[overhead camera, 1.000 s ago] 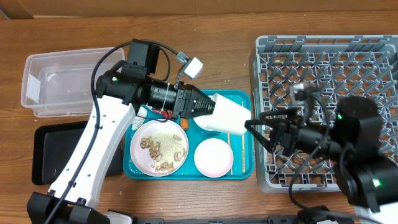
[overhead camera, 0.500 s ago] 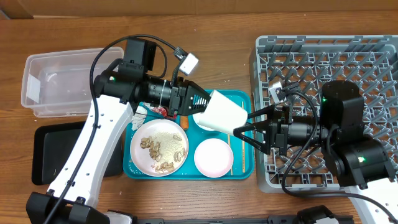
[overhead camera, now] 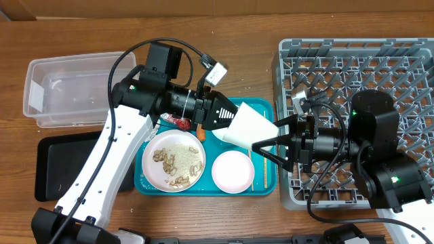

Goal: Sort waste into correct bins and load items into the dishwasher
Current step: 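Pass the white cup from the left gripper to the right gripper, then lower the white cup into the dish rack and release with right gripper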

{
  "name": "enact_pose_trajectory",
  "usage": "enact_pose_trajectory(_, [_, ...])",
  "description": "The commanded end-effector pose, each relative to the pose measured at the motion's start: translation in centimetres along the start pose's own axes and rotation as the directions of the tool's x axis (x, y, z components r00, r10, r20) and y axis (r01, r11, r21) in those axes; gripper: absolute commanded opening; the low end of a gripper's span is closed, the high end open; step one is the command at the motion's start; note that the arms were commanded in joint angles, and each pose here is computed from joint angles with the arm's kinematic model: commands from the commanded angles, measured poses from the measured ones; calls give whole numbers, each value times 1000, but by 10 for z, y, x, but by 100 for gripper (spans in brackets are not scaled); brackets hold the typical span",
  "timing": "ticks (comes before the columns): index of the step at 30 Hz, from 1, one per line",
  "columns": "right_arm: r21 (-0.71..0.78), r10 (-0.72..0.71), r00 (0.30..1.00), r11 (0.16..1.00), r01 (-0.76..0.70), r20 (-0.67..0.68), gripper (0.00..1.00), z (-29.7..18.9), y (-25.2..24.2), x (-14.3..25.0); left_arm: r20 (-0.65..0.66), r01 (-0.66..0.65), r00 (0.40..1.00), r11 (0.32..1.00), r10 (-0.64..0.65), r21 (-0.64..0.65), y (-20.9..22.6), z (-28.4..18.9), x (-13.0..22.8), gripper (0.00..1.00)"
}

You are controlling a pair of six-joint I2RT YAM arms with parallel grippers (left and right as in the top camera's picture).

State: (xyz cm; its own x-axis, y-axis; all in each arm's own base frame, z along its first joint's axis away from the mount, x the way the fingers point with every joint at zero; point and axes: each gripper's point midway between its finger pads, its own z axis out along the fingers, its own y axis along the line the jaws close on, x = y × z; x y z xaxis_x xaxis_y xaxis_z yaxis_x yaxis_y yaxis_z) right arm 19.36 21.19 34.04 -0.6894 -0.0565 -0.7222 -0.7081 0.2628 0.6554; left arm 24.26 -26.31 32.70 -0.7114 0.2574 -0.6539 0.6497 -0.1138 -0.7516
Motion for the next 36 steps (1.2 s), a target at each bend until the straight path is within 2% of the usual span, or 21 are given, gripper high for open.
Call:
enact_pose_trajectory(1, [16, -37, 999, 999, 37, 18, 51, -1, 4, -9, -30, -8, 1000, 1000, 8, -11, -3, 13, 0, 32])
enact_pose_trajectory(2, [29, -42, 999, 999, 41, 25, 51, -2, 3, -9, -28, -6, 1000, 1000, 6, -11, -3, 13, -1, 46])
enact_pose_trajectory(3, [50, -50, 998, 998, 48, 35, 51, -3, 2, -10, -24, -5, 1000, 1000, 5, -12, -2, 13, -4, 56])
enact_pose_trajectory(4, [104, -62, 996, 993, 56, 57, 51, -8, -1, -12, -13, -18, 1000, 1000, 18, -14, -2, 12, -10, 80])
enact_pose_trajectory(7, [255, -42, 995, 967, 19, 88, 50, -21, -14, -8, 12, -24, 1000, 999, 24, -28, 1, 7, -22, 89])
enact_pose_trajectory(12, [496, 96, 987, 855, -150, 131, 47, -58, -42, 16, 53, -28, 998, 998, 31, -57, 6, -6, -35, 90])
enact_pose_trajectory(15, [616, 184, 966, 744, -258, 182, 47, -83, -59, 30, 70, -26, 997, 996, 32, -81, 10, -13, -38, 90])
enact_pose_trajectory(19, [739, 301, 912, 540, -404, 279, 48, -119, -82, 55, 86, 1, 996, 996, 7, -91, 12, -19, -40, 84])
enact_pose_trajectory(20, [775, 355, 877, 432, -461, 324, 48, -135, -92, 70, 89, 16, 996, 995, -7, -98, 14, -19, -41, 80])
enact_pose_trajectory(21, [789, 384, 857, 376, -486, 344, 49, -142, -96, 78, 90, 21, 996, 995, -11, -102, 15, -20, -41, 78])
enact_pose_trajectory(28, [854, 569, 724, 70, -516, 391, 49, -175, -118, 127, 129, 112, 989, 948, -76, -297, 44, -27, -37, 70])
enact_pose_trajectory(32, [869, 648, 668, 17, -494, 367, 49, -173, -133, 134, 136, 155, 985, 885, -105, -439, 61, -31, -27, 69])
enact_pose_trajectory(36, [881, 715, 612, -12, -473, 339, 49, -169, -149, 140, 116, 176, 984, 794, -133, -582, 75, -34, -10, 68])
